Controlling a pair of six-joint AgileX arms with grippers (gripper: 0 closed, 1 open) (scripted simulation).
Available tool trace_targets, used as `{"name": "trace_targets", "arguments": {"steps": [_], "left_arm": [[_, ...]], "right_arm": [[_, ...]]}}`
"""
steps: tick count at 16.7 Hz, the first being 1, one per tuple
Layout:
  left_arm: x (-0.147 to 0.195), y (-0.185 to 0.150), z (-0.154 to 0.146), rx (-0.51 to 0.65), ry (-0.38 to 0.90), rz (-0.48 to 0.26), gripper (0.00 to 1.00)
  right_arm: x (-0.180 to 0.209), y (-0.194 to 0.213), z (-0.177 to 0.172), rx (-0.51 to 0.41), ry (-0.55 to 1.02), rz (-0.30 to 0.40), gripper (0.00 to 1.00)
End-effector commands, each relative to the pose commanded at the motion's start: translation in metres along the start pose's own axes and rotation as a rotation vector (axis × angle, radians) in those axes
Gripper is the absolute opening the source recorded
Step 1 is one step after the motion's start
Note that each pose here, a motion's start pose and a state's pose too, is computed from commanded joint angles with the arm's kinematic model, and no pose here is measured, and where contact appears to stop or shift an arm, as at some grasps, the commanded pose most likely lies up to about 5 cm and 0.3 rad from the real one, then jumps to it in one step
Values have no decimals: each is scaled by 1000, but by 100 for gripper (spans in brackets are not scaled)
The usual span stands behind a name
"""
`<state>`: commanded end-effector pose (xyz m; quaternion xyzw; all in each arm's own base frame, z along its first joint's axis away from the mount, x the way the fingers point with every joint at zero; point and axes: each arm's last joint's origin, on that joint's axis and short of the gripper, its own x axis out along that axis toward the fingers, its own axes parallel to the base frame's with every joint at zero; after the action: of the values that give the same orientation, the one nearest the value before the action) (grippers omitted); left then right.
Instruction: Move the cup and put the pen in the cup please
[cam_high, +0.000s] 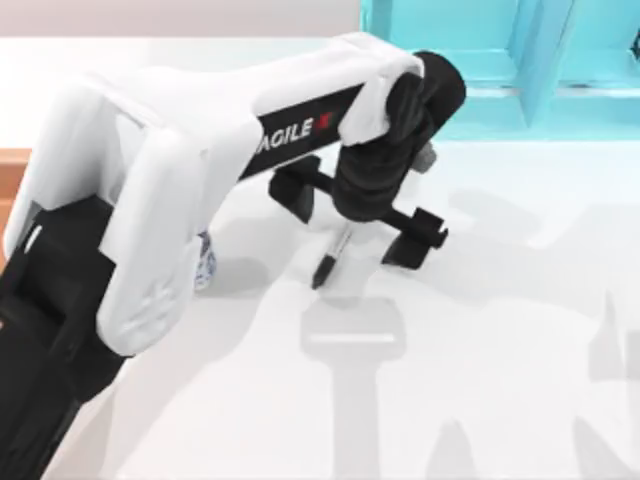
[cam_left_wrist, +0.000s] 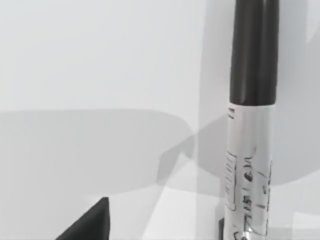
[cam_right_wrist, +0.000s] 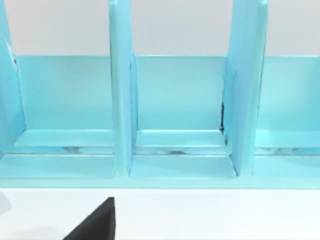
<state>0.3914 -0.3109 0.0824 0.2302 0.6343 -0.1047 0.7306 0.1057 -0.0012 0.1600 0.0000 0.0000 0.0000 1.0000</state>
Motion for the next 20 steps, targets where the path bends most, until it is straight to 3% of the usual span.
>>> {"name": "trace_targets", "arguments": {"steps": [2, 15, 20], "left_arm": [[0, 0, 0, 0, 0, 0, 100], [0, 0, 0, 0, 0, 0, 2], [0, 0, 0, 0, 0, 0, 0]], "right_arm": [[0, 0, 0, 0, 0, 0, 100], [0, 0, 0, 0, 0, 0, 100], [0, 0, 0, 0, 0, 0, 100]]}}
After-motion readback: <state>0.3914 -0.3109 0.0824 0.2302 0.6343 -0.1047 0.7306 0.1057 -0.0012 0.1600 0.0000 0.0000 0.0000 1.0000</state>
